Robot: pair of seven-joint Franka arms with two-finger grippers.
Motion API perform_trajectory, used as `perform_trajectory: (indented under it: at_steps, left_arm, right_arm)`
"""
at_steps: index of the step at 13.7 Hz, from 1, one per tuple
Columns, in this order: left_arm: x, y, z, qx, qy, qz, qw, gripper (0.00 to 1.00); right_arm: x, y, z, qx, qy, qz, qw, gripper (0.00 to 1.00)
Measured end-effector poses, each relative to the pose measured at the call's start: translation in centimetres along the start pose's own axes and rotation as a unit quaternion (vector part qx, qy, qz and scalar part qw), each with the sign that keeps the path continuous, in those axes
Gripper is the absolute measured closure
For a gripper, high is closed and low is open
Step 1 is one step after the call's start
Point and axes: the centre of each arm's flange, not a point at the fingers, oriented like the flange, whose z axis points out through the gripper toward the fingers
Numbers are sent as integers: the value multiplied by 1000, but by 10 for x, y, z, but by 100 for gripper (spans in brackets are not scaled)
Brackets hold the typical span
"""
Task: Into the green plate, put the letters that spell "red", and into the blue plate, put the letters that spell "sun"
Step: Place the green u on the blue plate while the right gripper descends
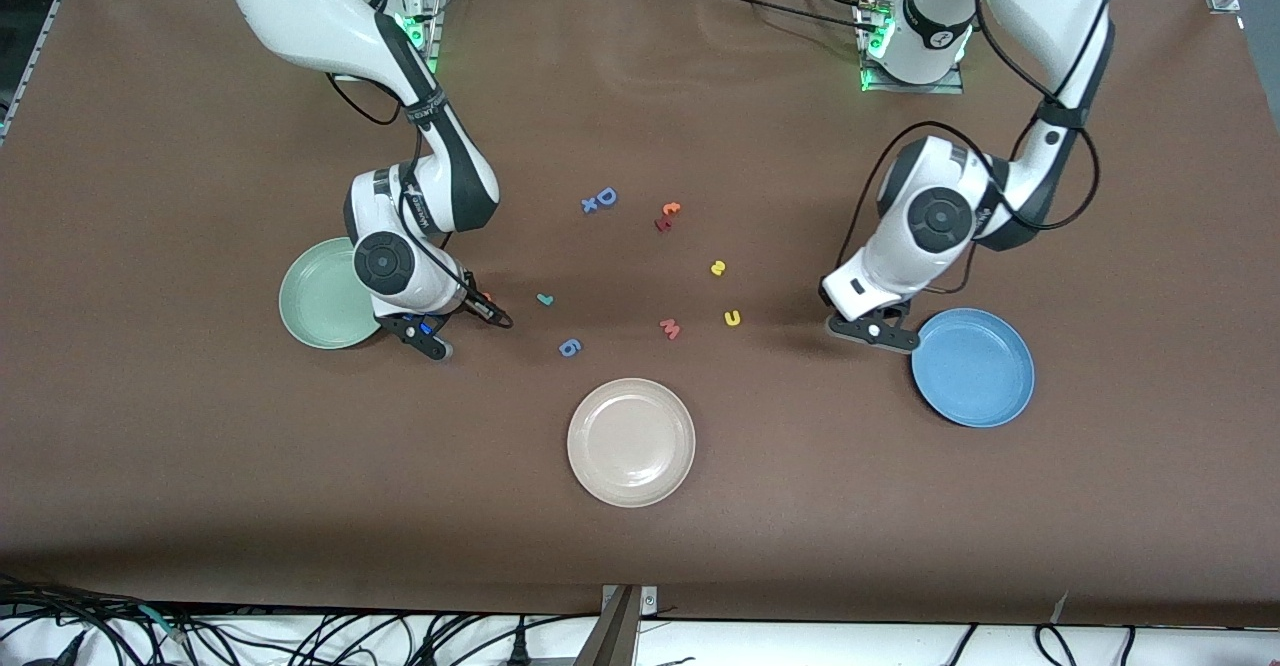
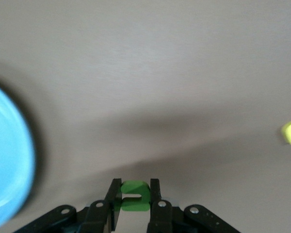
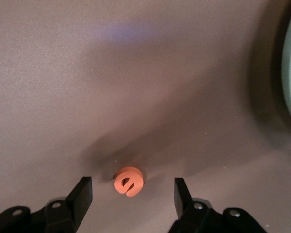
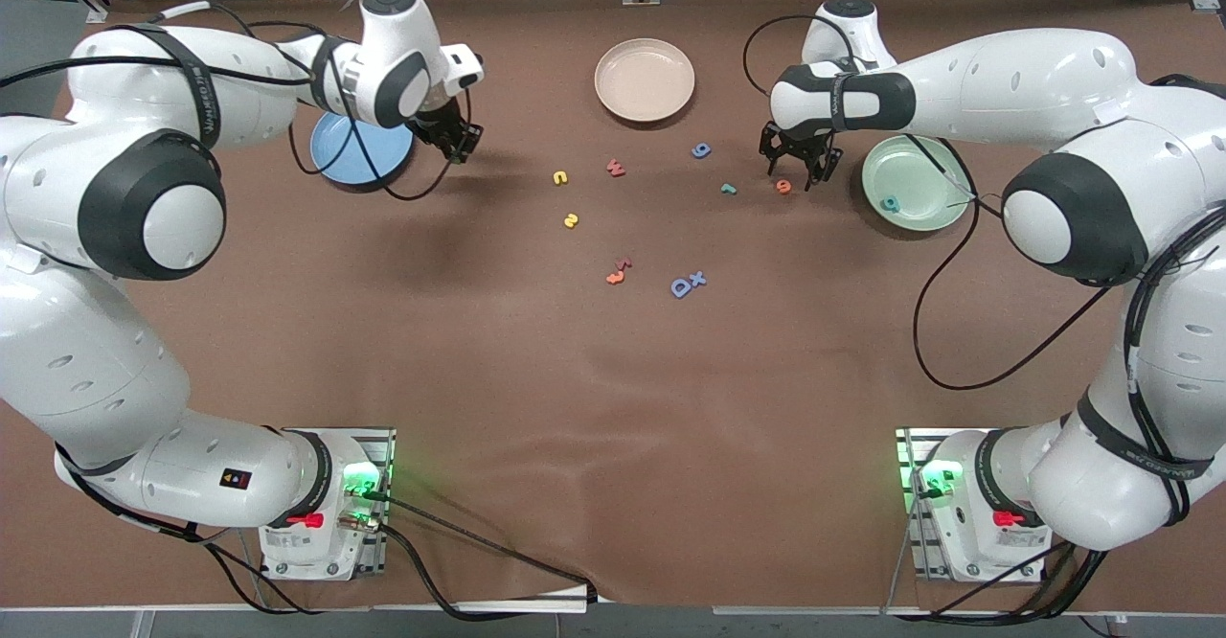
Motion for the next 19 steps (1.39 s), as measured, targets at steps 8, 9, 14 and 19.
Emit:
perform_trajectory:
  at_steps: [8, 9, 14, 19]
  left_arm:
    - [9, -79, -19, -1, -9, 46, 999, 73]
    - [12, -97, -23, -1, -6, 55, 998, 73]
    - [17, -141, -12, -3, -8, 75, 997, 73]
    - [20, -156, -1, 8, -16, 90, 996, 58]
  right_arm:
    - [2, 0, 16, 10, 3, 21, 1000, 33]
    - [0, -1, 16, 11, 2, 24, 1000, 33]
    - [-8, -6, 17, 12, -1, 32, 999, 39]
    - [-8, -6, 17, 12, -1, 24, 1000, 45]
